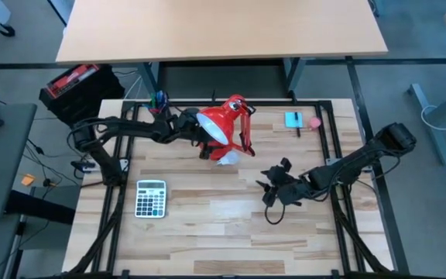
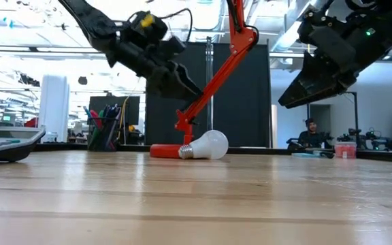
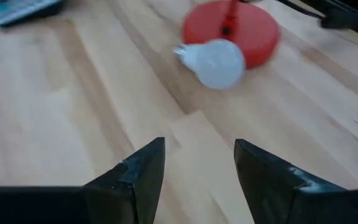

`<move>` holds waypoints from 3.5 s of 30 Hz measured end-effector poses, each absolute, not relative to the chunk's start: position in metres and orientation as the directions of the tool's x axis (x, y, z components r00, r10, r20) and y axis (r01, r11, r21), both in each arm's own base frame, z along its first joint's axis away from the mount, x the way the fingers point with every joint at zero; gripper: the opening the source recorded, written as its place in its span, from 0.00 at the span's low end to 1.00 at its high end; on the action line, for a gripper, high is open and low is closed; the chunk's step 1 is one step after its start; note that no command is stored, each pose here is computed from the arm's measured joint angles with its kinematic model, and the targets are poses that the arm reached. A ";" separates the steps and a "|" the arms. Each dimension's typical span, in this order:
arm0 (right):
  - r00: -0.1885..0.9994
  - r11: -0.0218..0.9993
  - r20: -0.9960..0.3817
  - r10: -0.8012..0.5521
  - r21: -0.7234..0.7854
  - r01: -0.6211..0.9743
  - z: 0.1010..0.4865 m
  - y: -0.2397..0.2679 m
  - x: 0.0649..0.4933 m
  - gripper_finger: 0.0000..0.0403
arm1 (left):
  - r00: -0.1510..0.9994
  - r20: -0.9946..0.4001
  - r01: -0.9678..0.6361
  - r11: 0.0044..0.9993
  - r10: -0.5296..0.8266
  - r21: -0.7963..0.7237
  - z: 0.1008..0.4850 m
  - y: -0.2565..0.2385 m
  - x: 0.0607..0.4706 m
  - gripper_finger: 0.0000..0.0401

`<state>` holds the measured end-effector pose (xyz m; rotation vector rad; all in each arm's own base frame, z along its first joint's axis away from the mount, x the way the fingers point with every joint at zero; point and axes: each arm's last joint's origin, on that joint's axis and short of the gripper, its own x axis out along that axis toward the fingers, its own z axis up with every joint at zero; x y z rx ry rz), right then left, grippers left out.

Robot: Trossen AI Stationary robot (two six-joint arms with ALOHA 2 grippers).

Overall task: Screw lightbulb
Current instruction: Prepare the red desk lamp

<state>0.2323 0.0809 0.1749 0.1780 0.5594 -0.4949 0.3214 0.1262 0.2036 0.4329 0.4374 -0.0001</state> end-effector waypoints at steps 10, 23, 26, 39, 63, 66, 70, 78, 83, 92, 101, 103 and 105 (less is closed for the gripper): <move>0.777 0.912 -0.564 -0.278 0.100 0.399 0.178 0.084 0.237 0.51 | 0.960 -0.270 0.147 0.948 -0.068 0.282 0.206 0.127 0.345 0.72; 0.779 0.910 -0.560 -0.281 0.103 0.403 0.178 0.083 0.238 0.50 | 0.951 -0.299 0.173 0.943 -0.085 0.284 0.211 0.126 0.349 0.39; 0.779 0.910 -0.560 -0.281 0.103 0.402 0.178 0.083 0.238 0.47 | 0.942 -0.325 0.178 0.947 -0.085 0.268 0.208 0.126 0.348 0.30; 0.761 0.916 -0.590 -0.267 0.089 0.391 0.176 0.082 0.236 0.35 | 0.933 -0.348 -0.028 0.981 0.095 0.193 0.209 0.124 0.350 0.09; 0.782 0.928 -0.562 -0.271 0.064 0.368 0.160 0.087 0.252 0.40 | 0.795 -0.492 -0.390 0.920 0.355 0.035 0.225 0.069 0.338 0.05; 0.787 0.930 -0.556 -0.268 0.063 0.361 0.157 0.090 0.253 0.43 | 0.778 -0.501 -0.420 0.907 0.378 0.031 0.224 0.060 0.338 0.05; 0.790 0.937 -0.554 -0.264 0.047 0.346 0.157 0.093 0.252 0.46 | 0.729 -0.499 -0.522 0.852 0.468 0.037 0.222 0.046 0.338 0.05; 0.774 0.953 -0.579 -0.257 -0.021 0.301 0.154 0.101 0.246 0.46 | 0.700 -0.470 -0.605 0.796 0.538 0.012 0.222 0.022 0.338 0.05; 0.777 0.955 -0.577 -0.251 -0.019 0.295 0.154 0.103 0.245 0.46 | 0.701 -0.468 -0.601 0.799 0.538 0.018 0.222 0.022 0.339 0.05; 0.822 0.950 -0.515 -0.242 0.047 0.310 0.161 0.101 0.252 0.46 | 0.690 -0.470 -0.600 0.798 0.550 0.053 0.222 0.031 0.338 0.18; 0.813 0.935 -0.520 -0.262 0.071 0.347 0.161 0.095 0.254 0.46 | 0.685 -0.465 -0.572 0.809 0.561 0.134 0.225 0.032 0.336 0.48; 0.813 0.929 -0.523 -0.256 0.100 0.357 0.161 0.095 0.254 0.48 | 0.688 -0.461 -0.560 0.814 0.561 0.154 0.230 0.032 0.333 0.53; 0.811 0.924 -0.535 -0.237 0.135 0.359 0.160 0.096 0.254 0.51 | 0.694 -0.459 -0.542 0.822 0.555 0.174 0.237 0.031 0.327 0.58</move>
